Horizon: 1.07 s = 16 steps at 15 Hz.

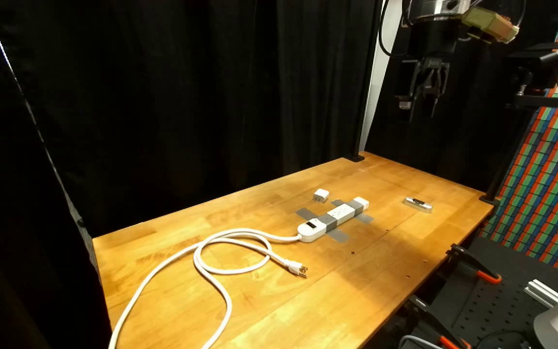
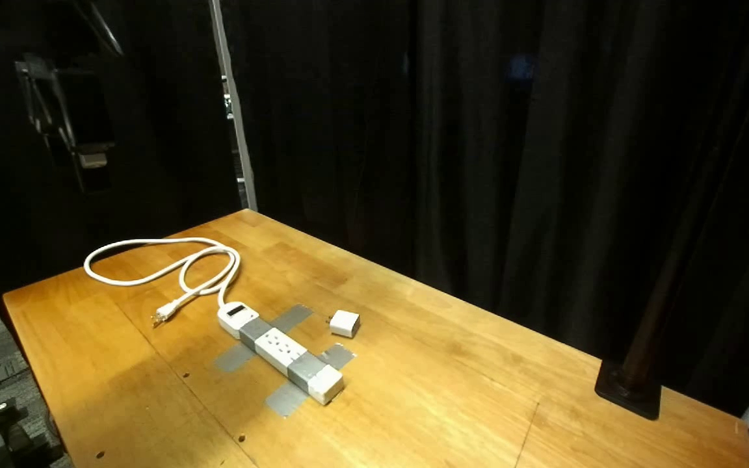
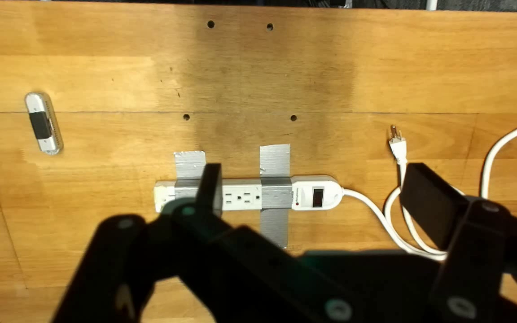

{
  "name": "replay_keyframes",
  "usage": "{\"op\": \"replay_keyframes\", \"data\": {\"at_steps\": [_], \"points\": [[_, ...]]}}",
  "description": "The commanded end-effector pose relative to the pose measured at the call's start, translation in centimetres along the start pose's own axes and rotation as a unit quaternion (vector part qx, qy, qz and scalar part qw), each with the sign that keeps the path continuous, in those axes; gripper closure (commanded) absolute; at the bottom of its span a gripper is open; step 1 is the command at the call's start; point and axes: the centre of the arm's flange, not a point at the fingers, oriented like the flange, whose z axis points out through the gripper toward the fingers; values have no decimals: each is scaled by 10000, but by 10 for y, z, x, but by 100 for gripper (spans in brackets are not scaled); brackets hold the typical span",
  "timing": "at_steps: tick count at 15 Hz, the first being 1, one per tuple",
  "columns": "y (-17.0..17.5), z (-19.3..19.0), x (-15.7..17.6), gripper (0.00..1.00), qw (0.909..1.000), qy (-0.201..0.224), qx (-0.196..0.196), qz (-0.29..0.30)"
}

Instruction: Put the white charging adaptor on the extension cable

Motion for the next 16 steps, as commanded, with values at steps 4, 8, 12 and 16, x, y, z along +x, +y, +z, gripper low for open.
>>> {"op": "replay_keyframes", "data": {"at_steps": [4,8,12,16], "points": [[2,-3,0,0,9997,217,73,86],[4,-5,1,25,9992,388,74,74],[4,-8,2,51,9984,566,69,53],[4,-10,4,82,9977,678,63,64]]}}
